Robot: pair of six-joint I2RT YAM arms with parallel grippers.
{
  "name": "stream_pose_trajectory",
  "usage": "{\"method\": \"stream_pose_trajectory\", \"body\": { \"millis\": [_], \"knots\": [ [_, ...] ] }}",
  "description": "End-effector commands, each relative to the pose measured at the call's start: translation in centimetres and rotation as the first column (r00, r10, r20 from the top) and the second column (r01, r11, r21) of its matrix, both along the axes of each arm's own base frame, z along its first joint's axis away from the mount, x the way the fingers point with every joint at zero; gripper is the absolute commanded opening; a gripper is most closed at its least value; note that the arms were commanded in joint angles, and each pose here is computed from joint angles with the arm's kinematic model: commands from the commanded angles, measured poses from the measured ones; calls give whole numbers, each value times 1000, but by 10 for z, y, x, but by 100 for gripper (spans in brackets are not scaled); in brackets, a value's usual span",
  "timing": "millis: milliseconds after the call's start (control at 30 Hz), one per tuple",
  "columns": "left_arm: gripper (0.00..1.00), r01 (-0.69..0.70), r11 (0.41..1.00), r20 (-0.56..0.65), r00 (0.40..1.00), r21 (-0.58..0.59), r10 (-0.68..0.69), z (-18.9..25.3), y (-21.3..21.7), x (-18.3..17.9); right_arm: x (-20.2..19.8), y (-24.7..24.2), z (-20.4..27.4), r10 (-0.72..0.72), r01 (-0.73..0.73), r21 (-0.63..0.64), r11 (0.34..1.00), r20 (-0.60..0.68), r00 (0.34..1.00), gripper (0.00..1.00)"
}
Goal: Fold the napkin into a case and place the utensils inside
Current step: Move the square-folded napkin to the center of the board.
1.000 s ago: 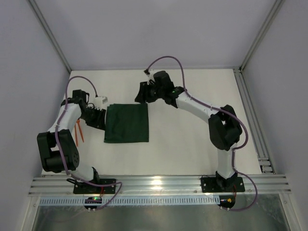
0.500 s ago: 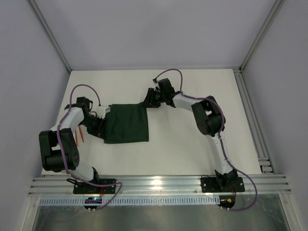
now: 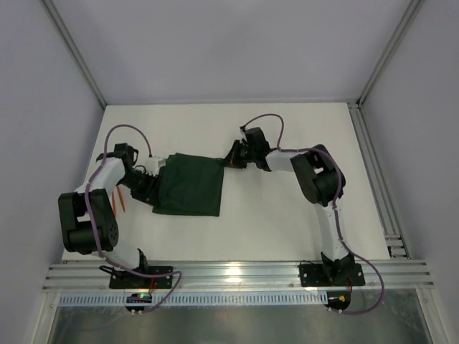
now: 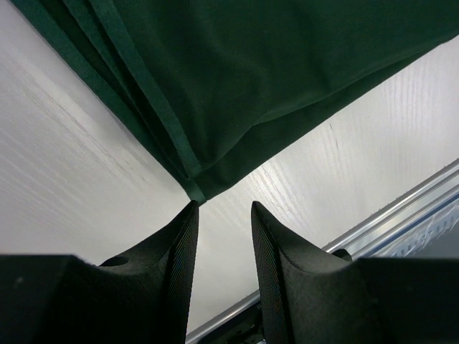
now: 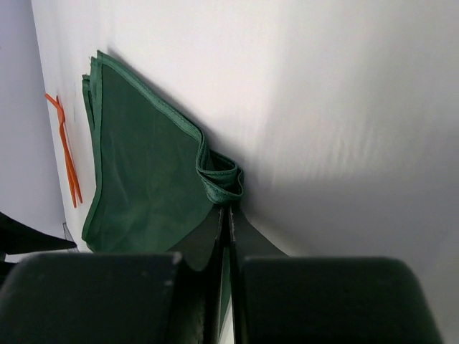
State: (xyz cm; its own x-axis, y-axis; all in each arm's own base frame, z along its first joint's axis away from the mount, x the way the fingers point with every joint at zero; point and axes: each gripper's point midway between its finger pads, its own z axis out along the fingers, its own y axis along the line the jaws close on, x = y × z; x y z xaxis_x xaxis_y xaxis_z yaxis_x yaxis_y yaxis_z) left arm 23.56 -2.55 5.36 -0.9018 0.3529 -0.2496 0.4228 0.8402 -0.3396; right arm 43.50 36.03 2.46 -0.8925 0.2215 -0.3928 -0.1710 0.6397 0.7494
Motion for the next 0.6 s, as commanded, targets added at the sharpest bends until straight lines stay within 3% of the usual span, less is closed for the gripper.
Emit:
{"method": "stream_pose_trajectory", "body": {
  "millis": [0, 167, 333, 467, 500, 567],
  "knots": [
    [37, 31, 998, 64, 998, -52, -28, 19, -9, 13, -8, -19, 39, -69, 66, 40, 997, 84, 994, 4],
    [37, 39, 997, 76, 997, -70, -34, 23, -12, 20, -57, -61, 33, -93, 99, -43, 994, 116, 989, 4],
    [37, 107, 990, 96, 990, -88, -98, 29, -27, 20, -136, -106, 6, -89, 94, -113, 989, 47, 995, 4],
    [37, 171, 980, 95, 982, -99, -162, 29, -44, 18, -176, -128, -4, -103, 101, -143, 985, -11, 995, 24],
    [38, 197, 976, 90, 978, -94, -189, 28, -51, 17, -184, -134, -8, -102, 99, -164, 982, -14, 995, 35],
    [38, 197, 978, 97, 977, -65, -191, 25, -53, 24, -190, -143, -1, -95, 92, -203, 975, -7, 995, 41]
  ]
}}
